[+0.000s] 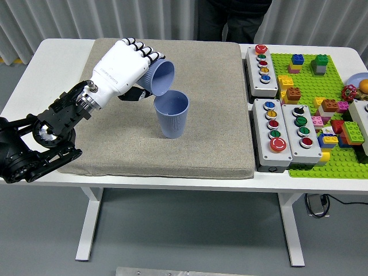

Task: Pick cup pour cup place

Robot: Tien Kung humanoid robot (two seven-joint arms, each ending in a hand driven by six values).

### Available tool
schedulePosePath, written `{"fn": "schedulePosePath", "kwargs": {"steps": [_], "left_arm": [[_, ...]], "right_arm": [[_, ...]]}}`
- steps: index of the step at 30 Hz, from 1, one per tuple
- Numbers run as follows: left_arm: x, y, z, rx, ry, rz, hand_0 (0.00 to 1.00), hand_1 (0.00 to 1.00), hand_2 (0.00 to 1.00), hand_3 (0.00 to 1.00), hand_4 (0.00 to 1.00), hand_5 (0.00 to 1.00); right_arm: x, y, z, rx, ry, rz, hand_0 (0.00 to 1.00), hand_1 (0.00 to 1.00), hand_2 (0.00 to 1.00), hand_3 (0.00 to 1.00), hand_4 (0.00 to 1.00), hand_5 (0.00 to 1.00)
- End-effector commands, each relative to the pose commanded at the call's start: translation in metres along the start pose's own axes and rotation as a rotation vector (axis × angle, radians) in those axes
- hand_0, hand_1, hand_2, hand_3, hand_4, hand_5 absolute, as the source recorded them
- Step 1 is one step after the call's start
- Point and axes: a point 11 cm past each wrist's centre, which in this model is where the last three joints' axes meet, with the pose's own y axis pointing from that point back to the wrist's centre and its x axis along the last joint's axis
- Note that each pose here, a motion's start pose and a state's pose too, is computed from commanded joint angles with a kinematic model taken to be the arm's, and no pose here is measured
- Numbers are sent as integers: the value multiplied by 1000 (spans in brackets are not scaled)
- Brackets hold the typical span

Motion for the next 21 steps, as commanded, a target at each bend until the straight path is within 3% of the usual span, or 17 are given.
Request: {"fn": "schedulePosePath", "kwargs": {"steps": [14,21], "left_arm": [[0,4,1,-21,20,6,413,495,521,533,683,77],[5,5,-14,54,188,22,413,493,522,532,683,78]], "right_arm": [[3,-1,4,-7,4,3,667,610,554,536,2,132],[2,-1,1,-2,2,-1,668,610,554,536,2,133]]}}
